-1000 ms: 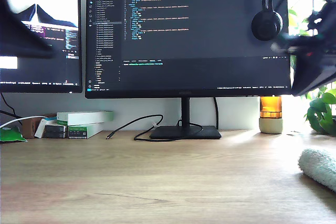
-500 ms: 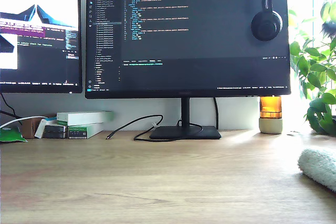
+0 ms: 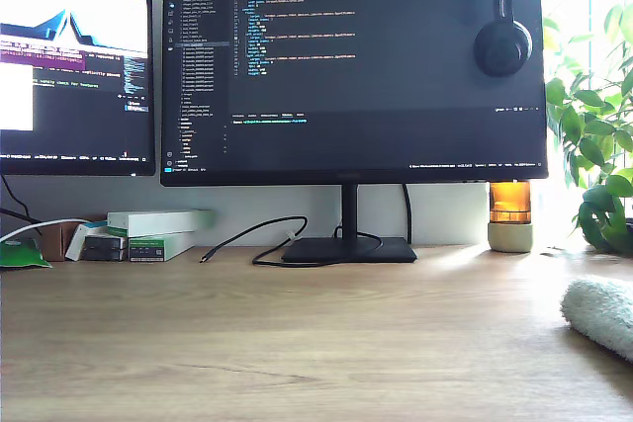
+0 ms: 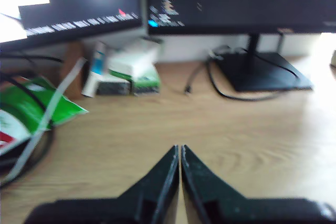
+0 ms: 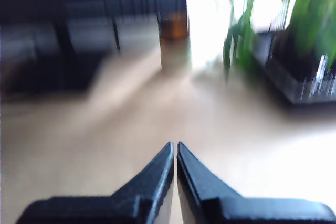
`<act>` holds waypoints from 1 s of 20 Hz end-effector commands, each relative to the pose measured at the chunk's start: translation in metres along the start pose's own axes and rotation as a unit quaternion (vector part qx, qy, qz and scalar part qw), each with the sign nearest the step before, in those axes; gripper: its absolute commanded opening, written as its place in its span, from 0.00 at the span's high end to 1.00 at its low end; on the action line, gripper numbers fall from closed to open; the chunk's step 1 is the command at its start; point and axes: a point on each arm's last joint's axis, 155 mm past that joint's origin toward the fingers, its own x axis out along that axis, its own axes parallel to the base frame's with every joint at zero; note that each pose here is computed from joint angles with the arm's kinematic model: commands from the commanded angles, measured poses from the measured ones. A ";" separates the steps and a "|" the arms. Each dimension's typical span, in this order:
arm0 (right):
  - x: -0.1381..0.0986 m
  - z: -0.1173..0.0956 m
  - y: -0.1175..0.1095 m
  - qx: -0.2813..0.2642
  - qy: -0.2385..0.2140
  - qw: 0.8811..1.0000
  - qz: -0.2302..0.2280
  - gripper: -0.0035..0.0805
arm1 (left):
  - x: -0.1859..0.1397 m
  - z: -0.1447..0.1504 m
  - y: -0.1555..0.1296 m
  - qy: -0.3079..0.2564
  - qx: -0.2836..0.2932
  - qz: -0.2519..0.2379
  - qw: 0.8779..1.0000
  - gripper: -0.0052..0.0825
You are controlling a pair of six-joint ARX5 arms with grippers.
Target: Fold the tea towel to a neat square and place it to the right
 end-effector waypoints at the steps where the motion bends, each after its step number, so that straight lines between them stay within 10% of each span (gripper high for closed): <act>1: -0.005 -0.010 -0.001 -0.004 -0.016 1.000 -0.001 0.97 | -0.003 -0.008 0.003 -0.003 0.000 0.005 1.000 0.97; 13: -0.025 -0.057 0.026 -0.031 0.000 0.997 0.067 0.97 | -0.027 -0.032 -0.003 -0.031 0.008 0.003 0.999 0.97; 20: -0.035 -0.122 0.025 -0.011 0.132 0.989 0.067 0.97 | -0.031 -0.079 -0.001 0.059 -0.023 0.010 0.998 0.97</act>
